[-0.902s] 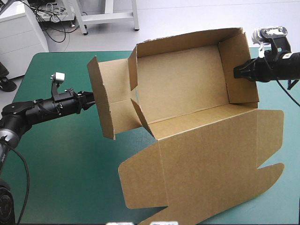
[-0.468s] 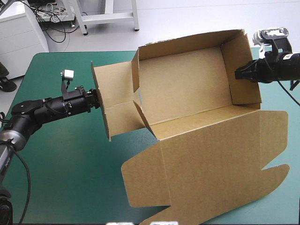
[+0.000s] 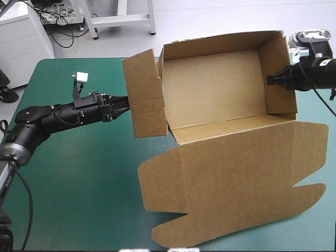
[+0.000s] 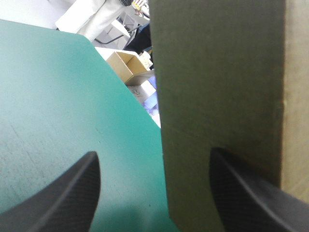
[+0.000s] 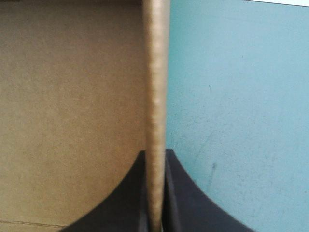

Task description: Fold the box

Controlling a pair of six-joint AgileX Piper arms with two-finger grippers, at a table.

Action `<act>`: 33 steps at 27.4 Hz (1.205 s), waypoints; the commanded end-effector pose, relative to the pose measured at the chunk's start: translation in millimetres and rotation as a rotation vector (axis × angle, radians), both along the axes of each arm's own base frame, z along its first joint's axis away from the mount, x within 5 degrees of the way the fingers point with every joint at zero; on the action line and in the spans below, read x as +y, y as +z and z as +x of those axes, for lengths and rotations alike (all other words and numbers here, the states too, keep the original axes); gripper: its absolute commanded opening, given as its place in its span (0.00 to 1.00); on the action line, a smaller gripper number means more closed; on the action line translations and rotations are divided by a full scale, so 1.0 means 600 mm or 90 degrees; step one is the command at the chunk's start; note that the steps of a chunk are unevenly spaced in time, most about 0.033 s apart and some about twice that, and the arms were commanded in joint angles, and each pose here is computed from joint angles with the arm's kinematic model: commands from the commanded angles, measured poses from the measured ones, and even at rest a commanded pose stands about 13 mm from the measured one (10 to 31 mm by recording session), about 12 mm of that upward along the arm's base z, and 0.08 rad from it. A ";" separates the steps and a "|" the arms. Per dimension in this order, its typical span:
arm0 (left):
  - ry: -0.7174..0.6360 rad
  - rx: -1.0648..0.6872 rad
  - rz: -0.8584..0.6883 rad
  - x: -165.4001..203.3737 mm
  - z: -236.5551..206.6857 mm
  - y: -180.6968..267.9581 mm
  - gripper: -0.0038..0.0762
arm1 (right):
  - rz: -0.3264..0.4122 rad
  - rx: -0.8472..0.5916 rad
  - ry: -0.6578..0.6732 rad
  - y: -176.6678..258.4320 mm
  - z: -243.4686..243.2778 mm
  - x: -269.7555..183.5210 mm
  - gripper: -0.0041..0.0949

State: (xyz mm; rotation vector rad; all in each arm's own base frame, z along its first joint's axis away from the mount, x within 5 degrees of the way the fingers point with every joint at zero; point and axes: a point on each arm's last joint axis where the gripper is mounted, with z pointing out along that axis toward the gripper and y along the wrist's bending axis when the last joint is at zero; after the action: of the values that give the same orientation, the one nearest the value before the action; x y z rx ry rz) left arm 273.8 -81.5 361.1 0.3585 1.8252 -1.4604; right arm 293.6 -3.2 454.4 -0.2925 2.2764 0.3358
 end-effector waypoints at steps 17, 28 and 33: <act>-0.075 -0.058 -0.087 -0.016 -0.033 0.058 0.80 | 0.007 -0.111 -0.021 0.044 -0.009 0.066 0.04; -0.074 -0.072 -0.098 -0.016 -0.032 0.068 0.80 | 0.002 -0.126 -0.036 0.047 -0.009 0.098 0.04; -0.077 -0.097 -0.090 -0.016 -0.033 0.084 0.80 | 0.010 -0.125 -0.034 0.047 -0.010 0.103 0.04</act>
State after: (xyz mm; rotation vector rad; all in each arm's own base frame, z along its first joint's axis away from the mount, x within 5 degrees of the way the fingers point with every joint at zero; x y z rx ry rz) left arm 272.4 -87.3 381.3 0.3904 1.7409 -1.4830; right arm 298.7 58.1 457.8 -0.2784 2.2187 0.2503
